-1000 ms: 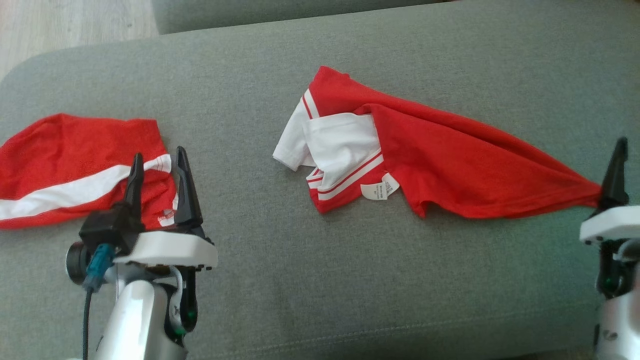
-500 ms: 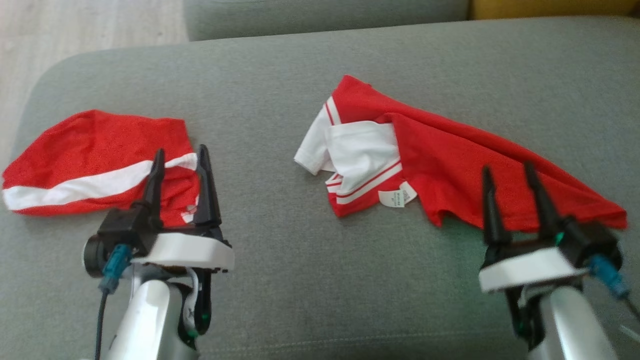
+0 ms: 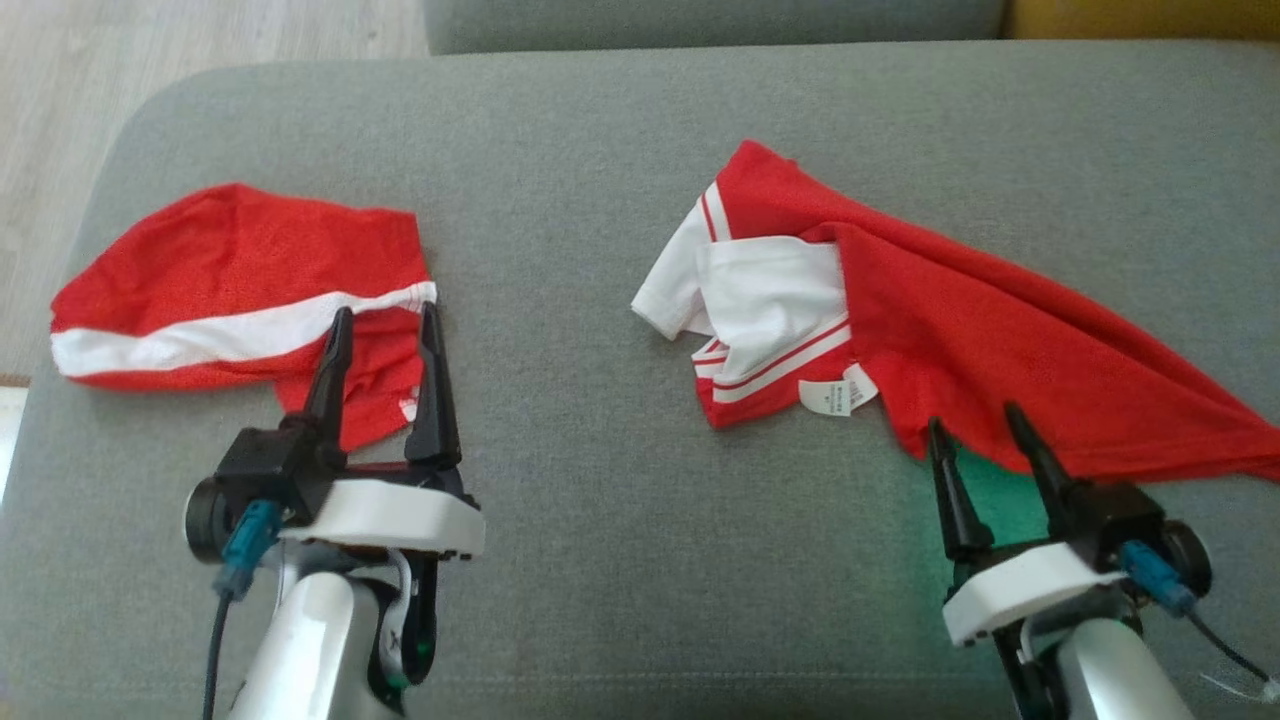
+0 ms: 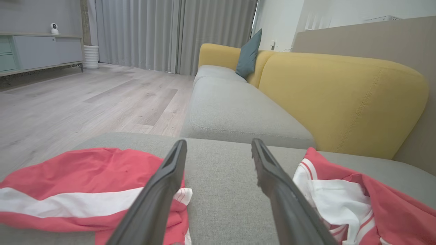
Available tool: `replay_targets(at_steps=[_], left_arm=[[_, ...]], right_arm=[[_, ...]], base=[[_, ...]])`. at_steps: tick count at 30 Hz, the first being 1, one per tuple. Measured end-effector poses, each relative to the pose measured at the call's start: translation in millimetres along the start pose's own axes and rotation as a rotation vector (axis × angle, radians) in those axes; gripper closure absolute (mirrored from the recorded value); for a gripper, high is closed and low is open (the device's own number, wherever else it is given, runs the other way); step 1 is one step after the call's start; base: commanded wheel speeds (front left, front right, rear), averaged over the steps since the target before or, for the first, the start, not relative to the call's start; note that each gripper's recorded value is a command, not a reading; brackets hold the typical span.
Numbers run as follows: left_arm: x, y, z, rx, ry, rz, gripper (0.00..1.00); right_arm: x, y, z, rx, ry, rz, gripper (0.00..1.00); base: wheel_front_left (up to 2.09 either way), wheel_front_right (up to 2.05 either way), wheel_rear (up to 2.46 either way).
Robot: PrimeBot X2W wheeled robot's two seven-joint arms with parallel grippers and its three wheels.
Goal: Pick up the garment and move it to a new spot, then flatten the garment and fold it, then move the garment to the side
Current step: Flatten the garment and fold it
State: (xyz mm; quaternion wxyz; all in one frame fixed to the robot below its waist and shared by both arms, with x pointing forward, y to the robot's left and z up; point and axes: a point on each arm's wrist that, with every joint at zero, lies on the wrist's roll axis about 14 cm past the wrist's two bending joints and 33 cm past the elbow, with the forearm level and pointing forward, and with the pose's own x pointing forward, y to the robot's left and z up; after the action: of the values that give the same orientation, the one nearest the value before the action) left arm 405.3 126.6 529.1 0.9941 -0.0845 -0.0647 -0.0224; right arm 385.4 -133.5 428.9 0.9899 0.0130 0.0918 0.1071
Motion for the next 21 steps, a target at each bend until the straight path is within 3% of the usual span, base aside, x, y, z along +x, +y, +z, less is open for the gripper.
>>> replay_targets(at_steps=[5, 12, 13, 14, 18, 21], left_arm=[[1, 7, -8, 0.003, 0.023, 0.018, 0.00], [2, 15, -18, 0.008, 0.048, 0.040, 0.00], [1, 16, -19, 0.009, 0.051, 0.043, 0.00], [1, 17, -20, 0.010, 0.054, 0.046, 0.00], [2, 18, -21, 0.012, 0.057, 0.047, 0.00], [3, 14, -20, 0.009, 0.052, 0.036, 0.00]], right_arm=[[6, 3, -32, -0.005, 0.112, 0.016, 0.00], [25, 8, -46, -0.016, 0.171, 0.046, 0.00], [26, 10, -50, -0.018, 0.184, 0.053, 0.56], [27, 12, -54, -0.020, 0.199, 0.062, 1.00], [30, 17, -55, -0.025, 0.200, 0.081, 1.00], [35, 19, -35, -0.022, 0.129, 0.087, 1.00]], base=[[0.00, 0.00, 0.00], [0.00, 0.00, 0.00], [0.00, 0.00, 0.00], [0.00, 0.00, 0.00], [0.00, 0.00, 0.00], [0.00, 0.00, 0.00]])
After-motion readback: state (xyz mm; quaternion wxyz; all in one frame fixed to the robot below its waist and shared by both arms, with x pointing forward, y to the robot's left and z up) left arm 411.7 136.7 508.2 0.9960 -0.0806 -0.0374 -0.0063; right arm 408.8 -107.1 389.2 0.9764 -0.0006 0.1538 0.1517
